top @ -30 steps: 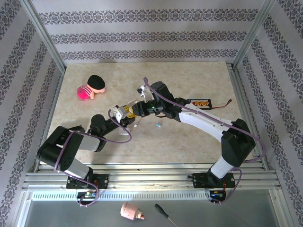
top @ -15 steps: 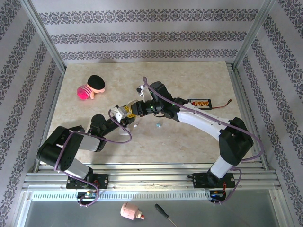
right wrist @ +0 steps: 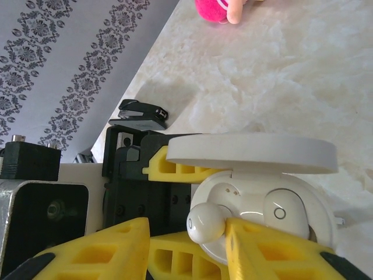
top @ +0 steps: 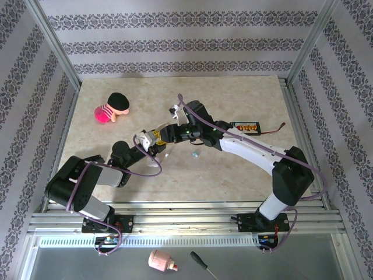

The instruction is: Insert the wireless bluetooth earbuds into the charging case

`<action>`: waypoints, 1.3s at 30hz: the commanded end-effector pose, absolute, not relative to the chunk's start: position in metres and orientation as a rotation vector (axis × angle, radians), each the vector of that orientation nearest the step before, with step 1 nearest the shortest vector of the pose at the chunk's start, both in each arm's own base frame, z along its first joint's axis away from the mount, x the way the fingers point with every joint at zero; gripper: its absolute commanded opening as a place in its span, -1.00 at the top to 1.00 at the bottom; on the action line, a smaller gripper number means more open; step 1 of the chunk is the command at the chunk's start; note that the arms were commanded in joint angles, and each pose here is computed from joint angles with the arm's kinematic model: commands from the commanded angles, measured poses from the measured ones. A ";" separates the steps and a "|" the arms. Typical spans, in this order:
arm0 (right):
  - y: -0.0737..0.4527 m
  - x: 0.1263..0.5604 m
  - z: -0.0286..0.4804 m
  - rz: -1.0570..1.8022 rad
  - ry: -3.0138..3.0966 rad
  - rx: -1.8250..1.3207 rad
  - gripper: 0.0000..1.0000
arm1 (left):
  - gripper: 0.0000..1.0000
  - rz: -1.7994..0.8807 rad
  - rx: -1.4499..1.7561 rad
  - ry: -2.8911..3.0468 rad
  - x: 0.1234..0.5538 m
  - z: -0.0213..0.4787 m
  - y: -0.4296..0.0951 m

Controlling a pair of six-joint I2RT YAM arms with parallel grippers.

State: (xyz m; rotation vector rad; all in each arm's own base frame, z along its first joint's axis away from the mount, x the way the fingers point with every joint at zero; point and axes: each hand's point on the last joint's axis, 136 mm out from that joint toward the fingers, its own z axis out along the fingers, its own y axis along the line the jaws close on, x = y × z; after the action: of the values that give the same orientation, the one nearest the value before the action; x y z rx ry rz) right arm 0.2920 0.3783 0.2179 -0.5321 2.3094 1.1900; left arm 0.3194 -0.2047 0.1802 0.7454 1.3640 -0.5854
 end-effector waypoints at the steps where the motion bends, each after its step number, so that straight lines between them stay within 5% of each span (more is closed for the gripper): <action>1: 0.367 0.294 0.228 1.150 2.295 -0.523 0.18 | 0.47 -0.565 0.743 1.246 0.316 0.211 -0.207; 12: 0.353 0.282 0.258 1.142 2.163 -0.589 -0.12 | 0.46 -0.512 0.757 1.257 0.317 0.202 -0.204; 19: 0.329 0.316 0.255 1.003 2.222 -0.380 -0.58 | 0.46 -0.454 0.913 1.189 0.302 0.188 -0.211; 25: 0.337 0.339 0.237 1.047 2.333 -0.274 -0.62 | 0.45 -0.456 0.951 1.134 0.299 0.197 -0.216; 39: 0.325 0.314 0.225 1.237 2.346 -0.210 -0.63 | 0.45 -0.498 0.840 1.173 0.313 0.213 -0.213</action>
State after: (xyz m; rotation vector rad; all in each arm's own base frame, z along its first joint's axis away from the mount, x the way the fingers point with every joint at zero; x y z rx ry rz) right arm 0.3163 0.3279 0.1969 -0.2454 2.4340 1.1186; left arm 0.3125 -0.2101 0.1852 0.8856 1.2442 -0.4823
